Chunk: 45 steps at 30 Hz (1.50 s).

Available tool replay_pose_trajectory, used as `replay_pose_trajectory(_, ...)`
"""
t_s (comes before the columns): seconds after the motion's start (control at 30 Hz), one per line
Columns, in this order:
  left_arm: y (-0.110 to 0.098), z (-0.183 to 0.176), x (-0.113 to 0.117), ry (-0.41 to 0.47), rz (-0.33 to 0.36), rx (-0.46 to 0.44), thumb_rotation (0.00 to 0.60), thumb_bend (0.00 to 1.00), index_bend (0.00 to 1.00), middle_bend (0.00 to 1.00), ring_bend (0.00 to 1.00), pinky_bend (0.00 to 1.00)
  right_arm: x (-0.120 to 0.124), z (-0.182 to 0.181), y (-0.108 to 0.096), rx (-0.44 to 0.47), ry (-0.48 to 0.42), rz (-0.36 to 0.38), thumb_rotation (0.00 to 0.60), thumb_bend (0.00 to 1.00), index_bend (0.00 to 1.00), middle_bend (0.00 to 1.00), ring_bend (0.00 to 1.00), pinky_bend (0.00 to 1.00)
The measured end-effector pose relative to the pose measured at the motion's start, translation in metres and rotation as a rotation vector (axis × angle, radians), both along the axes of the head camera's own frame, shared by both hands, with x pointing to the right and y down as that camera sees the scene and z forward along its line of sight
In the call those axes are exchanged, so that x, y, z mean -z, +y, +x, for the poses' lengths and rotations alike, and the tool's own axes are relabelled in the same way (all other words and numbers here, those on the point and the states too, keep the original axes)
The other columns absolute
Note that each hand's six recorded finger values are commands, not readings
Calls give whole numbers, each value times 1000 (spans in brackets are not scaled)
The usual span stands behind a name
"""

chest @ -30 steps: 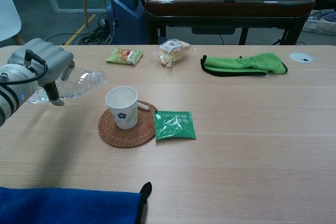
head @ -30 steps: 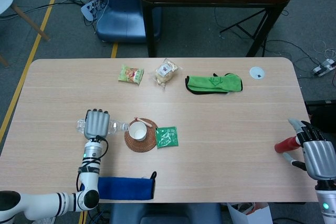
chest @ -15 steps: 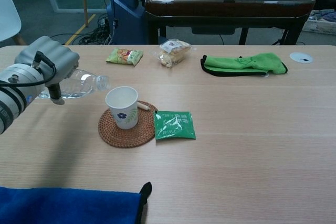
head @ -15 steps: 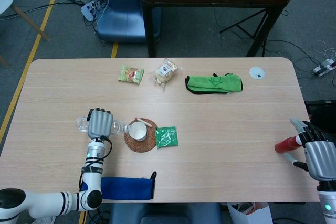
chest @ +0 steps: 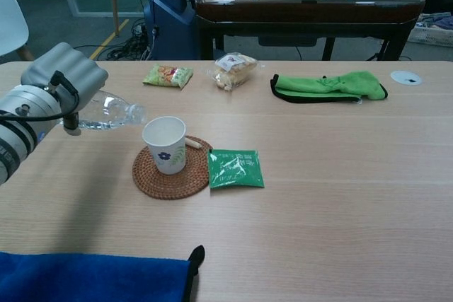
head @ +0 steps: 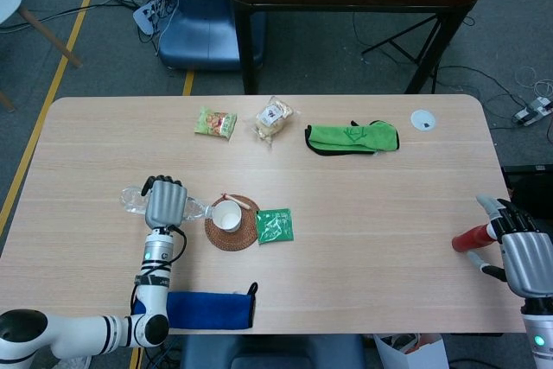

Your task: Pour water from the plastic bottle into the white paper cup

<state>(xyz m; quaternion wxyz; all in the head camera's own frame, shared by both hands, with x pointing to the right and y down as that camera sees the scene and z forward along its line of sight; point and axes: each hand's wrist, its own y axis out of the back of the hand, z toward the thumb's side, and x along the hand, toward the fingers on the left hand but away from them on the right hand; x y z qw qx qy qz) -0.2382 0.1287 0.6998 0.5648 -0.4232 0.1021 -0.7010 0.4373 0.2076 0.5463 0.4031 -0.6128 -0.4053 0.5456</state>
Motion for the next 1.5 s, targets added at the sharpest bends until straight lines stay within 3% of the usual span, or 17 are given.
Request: replay_pose_trajectory(1.5,3,2,-3,-116,8,-38,600,43,665,635,604,563,3,2,0,-9,-7,3,600,45,126,189,132,237)
